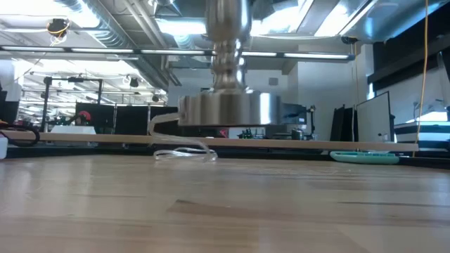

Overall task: Screw lightbulb
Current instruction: Insert the white lightbulb on the silver lamp

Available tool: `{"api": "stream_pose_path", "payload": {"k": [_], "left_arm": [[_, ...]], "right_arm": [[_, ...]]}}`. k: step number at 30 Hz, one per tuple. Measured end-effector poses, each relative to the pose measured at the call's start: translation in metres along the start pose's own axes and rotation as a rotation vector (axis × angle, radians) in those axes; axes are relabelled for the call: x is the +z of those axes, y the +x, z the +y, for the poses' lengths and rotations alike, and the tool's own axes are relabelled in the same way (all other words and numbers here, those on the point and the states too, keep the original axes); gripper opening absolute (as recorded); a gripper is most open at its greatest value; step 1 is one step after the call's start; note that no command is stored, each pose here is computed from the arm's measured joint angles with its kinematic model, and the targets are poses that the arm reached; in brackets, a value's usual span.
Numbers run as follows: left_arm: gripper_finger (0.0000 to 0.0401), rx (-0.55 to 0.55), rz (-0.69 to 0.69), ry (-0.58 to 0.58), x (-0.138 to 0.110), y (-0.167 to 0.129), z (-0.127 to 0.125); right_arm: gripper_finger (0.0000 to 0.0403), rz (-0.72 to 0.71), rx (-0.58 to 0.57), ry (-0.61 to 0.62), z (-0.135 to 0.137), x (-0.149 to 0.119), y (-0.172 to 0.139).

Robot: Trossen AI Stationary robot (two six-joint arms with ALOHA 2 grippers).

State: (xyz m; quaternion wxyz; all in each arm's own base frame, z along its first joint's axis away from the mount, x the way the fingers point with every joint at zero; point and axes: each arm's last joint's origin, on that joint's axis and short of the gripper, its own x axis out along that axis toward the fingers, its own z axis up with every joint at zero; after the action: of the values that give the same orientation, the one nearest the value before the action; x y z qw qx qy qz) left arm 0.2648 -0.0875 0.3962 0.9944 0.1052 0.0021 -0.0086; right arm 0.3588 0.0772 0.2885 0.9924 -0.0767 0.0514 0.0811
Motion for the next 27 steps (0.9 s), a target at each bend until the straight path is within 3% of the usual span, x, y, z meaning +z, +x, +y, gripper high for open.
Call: {"api": "stream_pose_path", "payload": {"k": [5,10,21,27], "left_arm": [[0.0324,0.241,-0.020,-0.052,0.009,-0.007,-0.004],[0.0325,0.434,-0.068,-0.099,0.015,-0.007,0.004],[0.0320,0.566,-0.085,-0.168,0.001,0.019,0.033],[0.0253,0.564,-0.108,-0.142,0.003,0.020,0.030]], "right_arm": [[0.0140,0.038,-0.219,0.009,-0.020,-0.005,0.001],[0.0140,0.057,-0.338,0.016,-0.039,-0.008,0.000],[0.0140,0.069,-0.355,0.002,-0.044,-0.010,0.000],[0.0140,0.070,-0.354,-0.007,-0.043,-0.010,0.000]]}}
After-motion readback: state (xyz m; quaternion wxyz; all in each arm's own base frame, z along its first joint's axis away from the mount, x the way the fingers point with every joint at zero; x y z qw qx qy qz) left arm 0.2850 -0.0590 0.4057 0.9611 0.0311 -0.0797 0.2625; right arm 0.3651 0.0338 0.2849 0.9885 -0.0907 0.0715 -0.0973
